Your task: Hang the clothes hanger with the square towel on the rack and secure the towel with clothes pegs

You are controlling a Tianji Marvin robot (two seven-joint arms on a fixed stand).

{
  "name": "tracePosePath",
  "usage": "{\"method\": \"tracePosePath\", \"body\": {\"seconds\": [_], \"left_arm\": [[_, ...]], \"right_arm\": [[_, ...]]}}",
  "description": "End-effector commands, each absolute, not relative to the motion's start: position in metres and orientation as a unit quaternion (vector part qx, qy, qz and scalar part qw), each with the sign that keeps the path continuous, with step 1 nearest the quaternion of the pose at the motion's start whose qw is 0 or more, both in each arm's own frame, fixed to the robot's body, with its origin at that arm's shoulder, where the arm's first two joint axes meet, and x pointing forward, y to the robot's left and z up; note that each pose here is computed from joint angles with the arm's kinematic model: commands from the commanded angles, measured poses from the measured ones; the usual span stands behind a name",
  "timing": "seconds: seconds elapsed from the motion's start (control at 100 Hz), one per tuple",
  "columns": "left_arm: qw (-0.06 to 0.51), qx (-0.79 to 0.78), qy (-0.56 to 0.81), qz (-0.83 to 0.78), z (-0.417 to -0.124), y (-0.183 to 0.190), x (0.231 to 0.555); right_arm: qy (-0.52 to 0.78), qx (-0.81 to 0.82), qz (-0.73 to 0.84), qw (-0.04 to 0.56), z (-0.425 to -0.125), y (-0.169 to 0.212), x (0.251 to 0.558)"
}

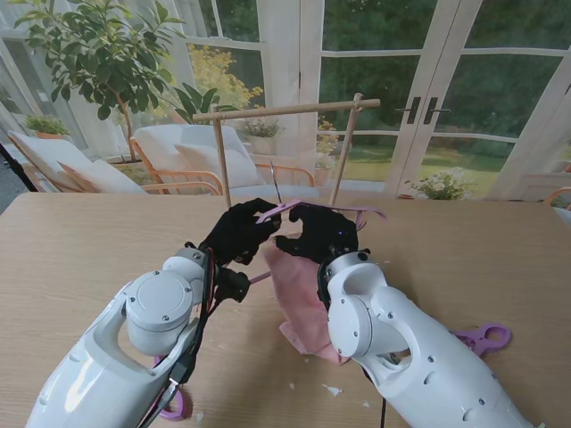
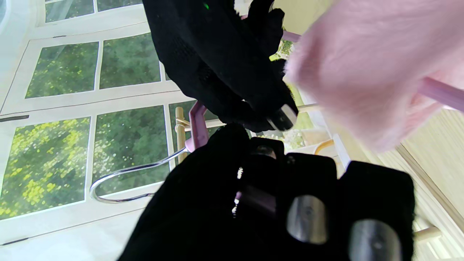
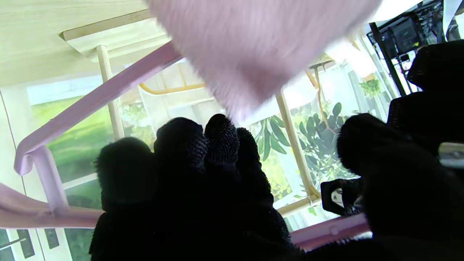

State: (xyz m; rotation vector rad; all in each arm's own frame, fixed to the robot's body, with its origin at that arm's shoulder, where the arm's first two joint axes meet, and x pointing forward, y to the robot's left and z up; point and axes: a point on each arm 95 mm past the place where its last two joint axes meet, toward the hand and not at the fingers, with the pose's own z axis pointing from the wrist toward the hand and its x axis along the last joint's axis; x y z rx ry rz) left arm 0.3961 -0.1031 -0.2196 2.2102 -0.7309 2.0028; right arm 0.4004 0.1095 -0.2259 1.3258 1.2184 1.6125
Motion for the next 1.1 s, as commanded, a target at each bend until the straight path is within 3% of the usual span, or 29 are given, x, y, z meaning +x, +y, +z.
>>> {"method": "tracePosePath", "body": {"seconds": [0.0,0.75,1.09], "left_arm": [[0.047,0.714,-0.241,0.655,-0.215,-0.107,0.393],[0.006,0.697,-0.229,0.680,-0.199,-0.085,0.407],[-0.001,0.682,-0.223,0.697,-0.182,-0.080,0.408]], "right_arm": [[0.474,0.517,0.621,0.349,-0.227,0.113,0.398],[0.431,0.450,0.682,0.384,-0.210,0.090,0.359],[0.429,0.468,0.668,0.387,-0.232,0.068,0.347]]}}
